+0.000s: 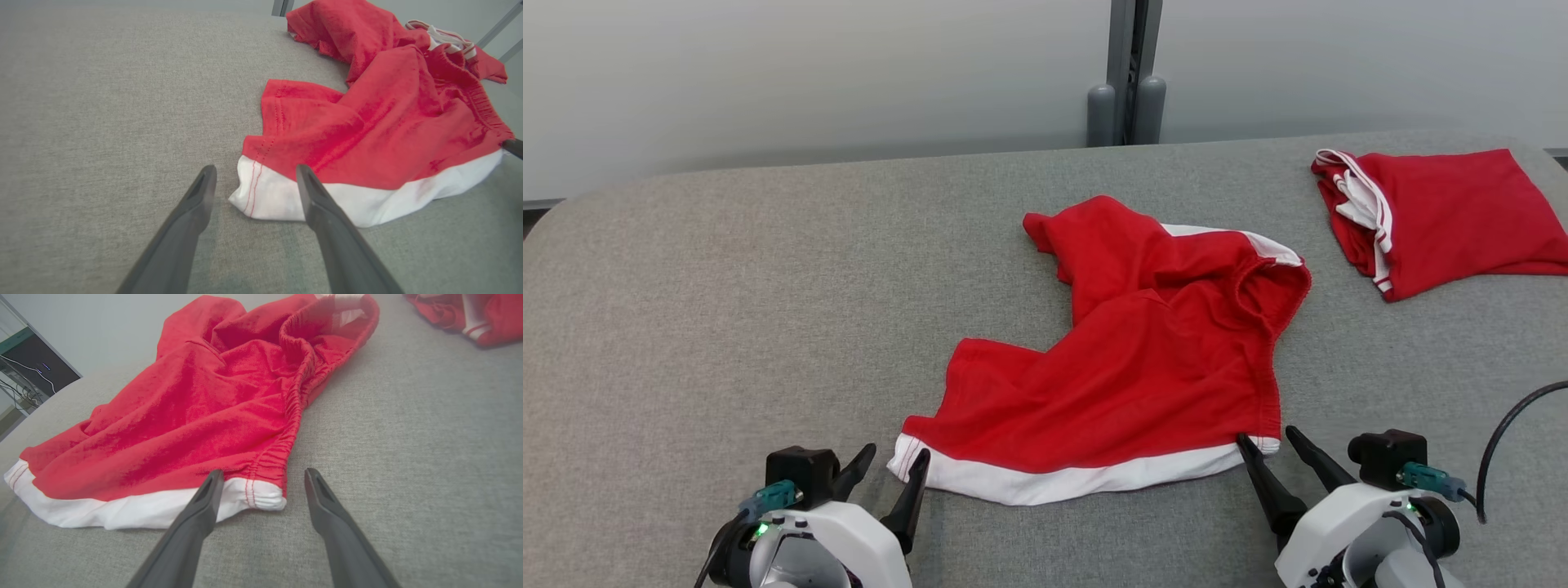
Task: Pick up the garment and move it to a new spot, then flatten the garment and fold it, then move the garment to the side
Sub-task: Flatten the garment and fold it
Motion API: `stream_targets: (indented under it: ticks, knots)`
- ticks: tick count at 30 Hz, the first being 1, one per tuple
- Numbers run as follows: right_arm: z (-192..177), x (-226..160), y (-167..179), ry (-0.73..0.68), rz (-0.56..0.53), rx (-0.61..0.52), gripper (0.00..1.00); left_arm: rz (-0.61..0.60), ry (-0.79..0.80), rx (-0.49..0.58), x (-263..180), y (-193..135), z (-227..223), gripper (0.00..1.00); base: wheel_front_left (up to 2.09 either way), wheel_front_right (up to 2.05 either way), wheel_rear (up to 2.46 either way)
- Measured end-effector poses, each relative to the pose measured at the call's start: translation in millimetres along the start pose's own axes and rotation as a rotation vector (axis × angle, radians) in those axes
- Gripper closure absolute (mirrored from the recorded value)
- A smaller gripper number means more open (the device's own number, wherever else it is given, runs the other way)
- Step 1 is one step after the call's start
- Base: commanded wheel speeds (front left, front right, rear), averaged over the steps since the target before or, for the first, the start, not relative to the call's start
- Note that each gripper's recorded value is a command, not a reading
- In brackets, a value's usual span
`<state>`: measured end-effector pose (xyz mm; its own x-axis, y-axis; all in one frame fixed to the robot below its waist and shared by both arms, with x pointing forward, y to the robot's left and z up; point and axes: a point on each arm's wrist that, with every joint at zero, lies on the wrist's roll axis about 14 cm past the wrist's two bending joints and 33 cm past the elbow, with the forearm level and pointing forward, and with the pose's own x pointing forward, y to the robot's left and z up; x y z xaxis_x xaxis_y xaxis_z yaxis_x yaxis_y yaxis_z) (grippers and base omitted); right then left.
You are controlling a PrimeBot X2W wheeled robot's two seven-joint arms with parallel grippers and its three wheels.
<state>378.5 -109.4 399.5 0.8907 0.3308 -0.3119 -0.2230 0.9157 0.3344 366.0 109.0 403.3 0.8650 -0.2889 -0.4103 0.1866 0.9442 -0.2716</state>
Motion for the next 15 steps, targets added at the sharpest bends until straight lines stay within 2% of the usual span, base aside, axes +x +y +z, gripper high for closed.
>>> stream_targets:
  ticks: [14,15]
  knots:
    - [-15.5,16.7,11.0,0.057,0.051,-0.003,0.00,-0.029,0.094,0.030,17.8,1.5,-17.8,0.00,0.00,0.00,0.00]
    - [-16.6,17.2,11.3,0.062,0.052,-0.001,0.03,-0.034,0.102,0.031,19.2,0.4,-19.7,0.00,0.00,0.00,0.00]
